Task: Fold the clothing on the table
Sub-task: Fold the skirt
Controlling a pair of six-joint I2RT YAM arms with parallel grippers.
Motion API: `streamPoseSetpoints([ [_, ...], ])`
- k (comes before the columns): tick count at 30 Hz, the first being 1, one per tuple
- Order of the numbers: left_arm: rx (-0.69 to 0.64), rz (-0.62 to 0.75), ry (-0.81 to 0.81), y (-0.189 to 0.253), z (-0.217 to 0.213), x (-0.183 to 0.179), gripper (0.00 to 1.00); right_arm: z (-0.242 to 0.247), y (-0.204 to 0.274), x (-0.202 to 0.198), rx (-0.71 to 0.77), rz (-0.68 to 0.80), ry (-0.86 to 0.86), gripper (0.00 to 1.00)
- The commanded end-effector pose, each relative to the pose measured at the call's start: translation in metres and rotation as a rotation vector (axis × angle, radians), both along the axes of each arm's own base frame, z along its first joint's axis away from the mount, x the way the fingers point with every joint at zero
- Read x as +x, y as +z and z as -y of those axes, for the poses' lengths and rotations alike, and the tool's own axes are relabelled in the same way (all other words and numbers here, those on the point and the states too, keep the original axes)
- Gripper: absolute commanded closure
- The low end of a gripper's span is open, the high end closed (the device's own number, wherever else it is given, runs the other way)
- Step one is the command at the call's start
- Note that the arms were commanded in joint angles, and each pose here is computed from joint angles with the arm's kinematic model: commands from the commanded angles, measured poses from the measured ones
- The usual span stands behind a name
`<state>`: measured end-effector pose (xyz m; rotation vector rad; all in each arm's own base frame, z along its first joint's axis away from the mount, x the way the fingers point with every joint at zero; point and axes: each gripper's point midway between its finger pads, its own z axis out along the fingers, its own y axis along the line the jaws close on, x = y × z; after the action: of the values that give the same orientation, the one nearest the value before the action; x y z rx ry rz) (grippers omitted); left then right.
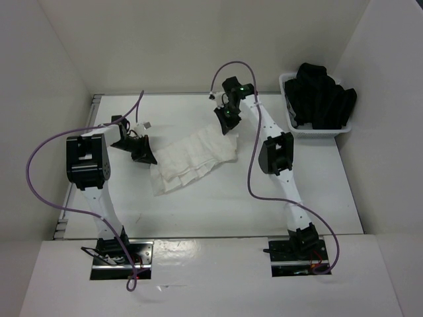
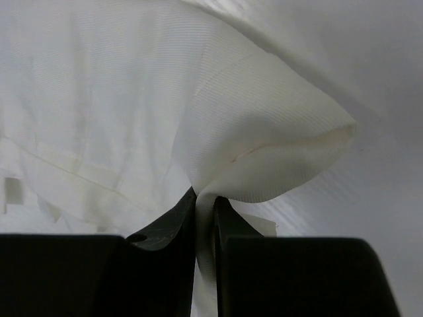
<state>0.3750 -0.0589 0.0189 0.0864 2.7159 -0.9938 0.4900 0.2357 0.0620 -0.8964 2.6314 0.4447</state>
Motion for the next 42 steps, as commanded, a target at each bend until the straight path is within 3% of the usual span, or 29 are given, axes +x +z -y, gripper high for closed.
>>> streamPoseSetpoints([
  [1, 0.008, 0.054, 0.001, 0.016, -0.001, 0.005, 1.00, -0.031, 0.074, -0.015, -0.057, 0.181, 0.009, 1.00],
  [10, -0.009, 0.089, 0.018, 0.037, 0.002, 0.009, 1.00, -0.087, 0.095, -0.063, -0.148, 0.286, 0.103, 1.00],
  [22, -0.020, 0.081, 0.006, 0.036, 0.008, 0.005, 1.00, -0.160, 0.111, -0.086, 0.000, 0.327, 0.158, 1.00],
  [27, -0.011, 0.080, -0.002, 0.035, 0.010, 0.005, 1.00, -0.186, 0.124, -0.097, 0.125, 0.300, 0.205, 1.00],
  [42, 0.005, 0.069, -0.016, 0.031, 0.015, 0.001, 1.00, -0.248, 0.087, -0.151, 0.276, 0.123, 0.382, 1.00],
])
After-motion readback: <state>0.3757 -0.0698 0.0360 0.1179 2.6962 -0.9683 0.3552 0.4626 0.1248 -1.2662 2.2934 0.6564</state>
